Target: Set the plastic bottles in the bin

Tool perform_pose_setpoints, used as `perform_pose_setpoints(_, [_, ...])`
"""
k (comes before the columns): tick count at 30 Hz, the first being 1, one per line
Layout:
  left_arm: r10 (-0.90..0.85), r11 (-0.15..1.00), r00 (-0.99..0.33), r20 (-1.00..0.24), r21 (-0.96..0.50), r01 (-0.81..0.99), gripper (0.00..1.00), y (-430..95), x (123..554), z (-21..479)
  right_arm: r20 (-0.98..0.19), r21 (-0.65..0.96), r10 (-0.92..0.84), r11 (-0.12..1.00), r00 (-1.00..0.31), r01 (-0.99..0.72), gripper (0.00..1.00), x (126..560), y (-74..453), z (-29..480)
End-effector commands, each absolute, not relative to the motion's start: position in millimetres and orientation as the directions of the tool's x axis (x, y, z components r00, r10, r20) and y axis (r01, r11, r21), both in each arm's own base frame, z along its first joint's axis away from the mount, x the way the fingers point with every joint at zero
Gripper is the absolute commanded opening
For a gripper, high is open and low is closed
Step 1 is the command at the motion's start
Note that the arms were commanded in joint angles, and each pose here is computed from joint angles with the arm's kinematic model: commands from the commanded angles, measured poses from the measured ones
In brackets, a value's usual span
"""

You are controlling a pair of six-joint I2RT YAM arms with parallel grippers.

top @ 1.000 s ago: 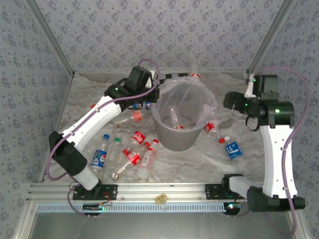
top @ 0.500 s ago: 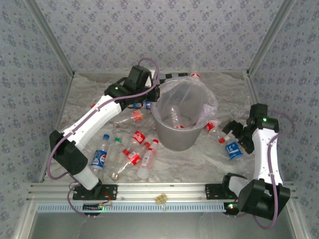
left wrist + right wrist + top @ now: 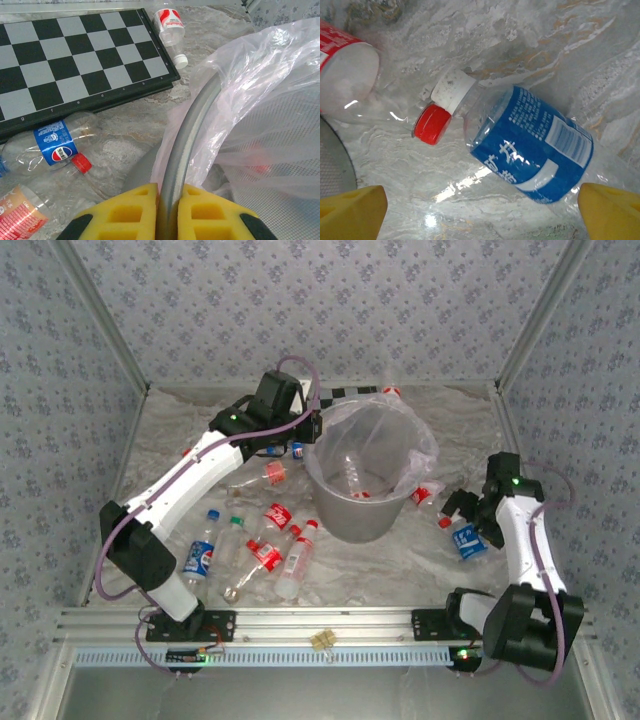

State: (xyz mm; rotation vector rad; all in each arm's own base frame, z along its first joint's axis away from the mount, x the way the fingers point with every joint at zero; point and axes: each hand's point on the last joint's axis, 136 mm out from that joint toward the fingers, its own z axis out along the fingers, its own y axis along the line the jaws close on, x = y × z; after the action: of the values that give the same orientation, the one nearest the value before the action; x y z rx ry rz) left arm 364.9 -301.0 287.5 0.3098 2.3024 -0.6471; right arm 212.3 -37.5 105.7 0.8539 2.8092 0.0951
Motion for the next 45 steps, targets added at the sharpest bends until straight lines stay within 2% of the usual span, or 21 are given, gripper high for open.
perform_pose_setpoints(1, [-0.004,0.832,-0.654,-0.756,-0.365,0.417,0.0,-305.1,378.1,302.5,-0.164,0.061,0.527,0.849,-0.834,0.525,1.0,212.9,-42.3,95.4])
perform_pose_setpoints(7, [-0.01,0.826,-0.653,-0.758,-0.374,0.422,0.0,-306.2,380.3,303.8,-0.076,-0.042,0.605,0.792,-0.793,0.609,1.0,202.1,-54.1,62.7])
perform_pose_setpoints(12, [-0.014,0.821,-0.653,-0.757,-0.381,0.425,0.0,-306.3,379.8,304.3,-0.079,-0.135,0.631,0.76,-0.772,0.635,1.0,203.1,-69.2,57.2])
perform_pose_setpoints(17, [-0.017,0.819,-0.649,-0.76,-0.382,0.427,0.0,-305.0,378.8,305.3,-0.03,-0.123,0.654,0.748,-0.756,0.652,0.99,211.6,-68.4,36.3])
perform_pose_setpoints(21, [-0.022,0.82,-0.647,-0.762,-0.384,0.424,0.0,-302.1,379.7,307.5,-0.017,-0.131,0.661,0.742,-0.75,0.657,0.88,219.7,-76.5,31.3])
perform_pose_setpoints(24, [-0.025,0.82,-0.646,-0.763,-0.386,0.423,0.0,-300.7,380.1,308.8,-0.045,-0.109,0.667,0.737,-0.744,0.667,0.69,229.0,-82.6,36.3])
perform_pose_setpoints(27, [-0.027,0.82,-0.65,-0.76,-0.388,0.42,0.0,-300.3,380.6,307.5,-0.072,-0.113,0.652,0.746,-0.755,0.656,0.6,235.0,-85.7,43.8])
perform_pose_setpoints(31, [-0.028,0.822,-0.652,-0.758,-0.389,0.416,0.0,-299.2,380.6,306.1,-0.098,-0.106,0.648,0.748,-0.755,0.655,0.58,238.9,-87.5,60.6])
perform_pose_setpoints(38, [-0.031,0.826,-0.658,-0.753,-0.39,0.407,0.0,-296.8,380.7,306.6,-0.198,0.029,0.635,0.766,-0.747,0.643,0.5,260.0,-81.7,120.9])
perform_pose_setpoints(40, [-0.029,0.83,-0.664,-0.747,-0.388,0.401,0.01,-296.6,381.4,306.1,-0.221,0.088,0.629,0.774,-0.745,0.627,0.5,266.2,-76.0,146.7])
perform_pose_setpoints(45, [-0.011,0.828,-0.668,-0.744,-0.382,0.411,0.02,-299.1,382.7,303.3,-0.423,0.227,0.568,0.821,-0.706,0.524,0.48,291.6,-68.6,244.7])
